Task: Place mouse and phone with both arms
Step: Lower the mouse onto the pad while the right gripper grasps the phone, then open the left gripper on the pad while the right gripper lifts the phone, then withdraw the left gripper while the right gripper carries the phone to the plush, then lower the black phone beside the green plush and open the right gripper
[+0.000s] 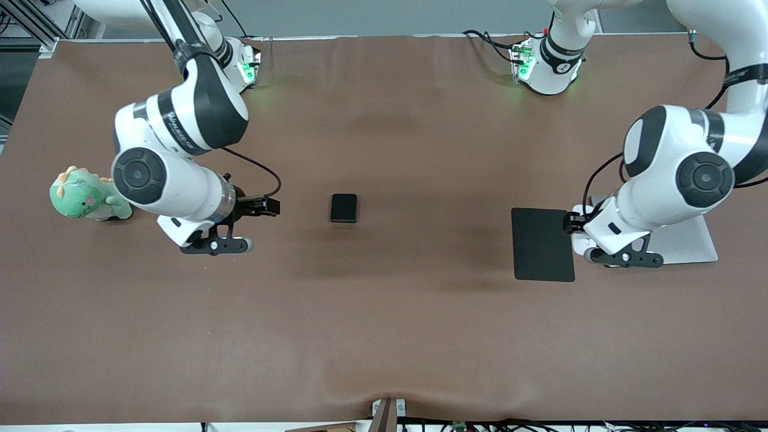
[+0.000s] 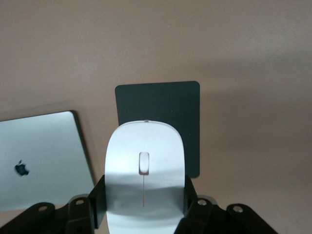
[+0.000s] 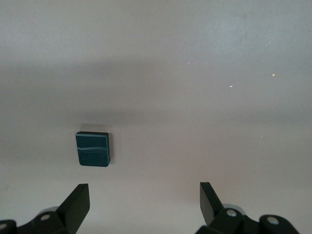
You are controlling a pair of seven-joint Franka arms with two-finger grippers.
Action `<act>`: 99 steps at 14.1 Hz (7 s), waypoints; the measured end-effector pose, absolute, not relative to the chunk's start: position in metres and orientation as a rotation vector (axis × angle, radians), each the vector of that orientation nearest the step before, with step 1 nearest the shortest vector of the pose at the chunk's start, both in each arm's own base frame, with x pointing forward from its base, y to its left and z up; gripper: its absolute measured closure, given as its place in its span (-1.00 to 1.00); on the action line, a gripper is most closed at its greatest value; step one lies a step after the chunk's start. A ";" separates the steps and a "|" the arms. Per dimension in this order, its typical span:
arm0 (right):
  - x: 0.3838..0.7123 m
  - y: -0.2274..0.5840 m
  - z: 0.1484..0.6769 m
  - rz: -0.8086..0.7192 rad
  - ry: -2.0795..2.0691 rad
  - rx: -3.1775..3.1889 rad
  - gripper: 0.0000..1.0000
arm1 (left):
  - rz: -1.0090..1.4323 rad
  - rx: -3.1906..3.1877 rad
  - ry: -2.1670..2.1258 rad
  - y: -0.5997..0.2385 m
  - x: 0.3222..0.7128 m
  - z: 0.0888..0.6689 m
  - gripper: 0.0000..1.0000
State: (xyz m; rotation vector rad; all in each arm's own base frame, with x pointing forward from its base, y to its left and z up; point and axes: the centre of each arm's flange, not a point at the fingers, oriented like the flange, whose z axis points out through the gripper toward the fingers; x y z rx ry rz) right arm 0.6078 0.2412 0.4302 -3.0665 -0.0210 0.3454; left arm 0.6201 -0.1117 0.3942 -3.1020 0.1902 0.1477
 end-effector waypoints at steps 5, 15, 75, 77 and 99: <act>0.603 0.270 0.377 0.392 -0.049 -3.052 -1.00 | 0.082 -3.127 0.209 -0.114 0.609 0.327 -0.23; 0.565 0.338 0.294 0.350 -0.053 -3.082 -1.00 | 0.159 -3.124 0.258 -0.115 0.611 0.230 -0.23; 0.574 0.107 0.210 0.385 0.280 -3.093 -0.61 | 0.182 -3.117 0.073 -0.077 0.522 0.653 -1.00; 0.570 0.079 0.210 0.396 0.270 -3.095 -0.61 | 0.188 -3.114 0.103 -0.077 0.513 0.661 -1.00; 0.499 -0.071 0.167 0.328 0.037 -3.145 -0.61 | 0.184 -3.110 0.132 -0.046 0.529 0.631 -1.00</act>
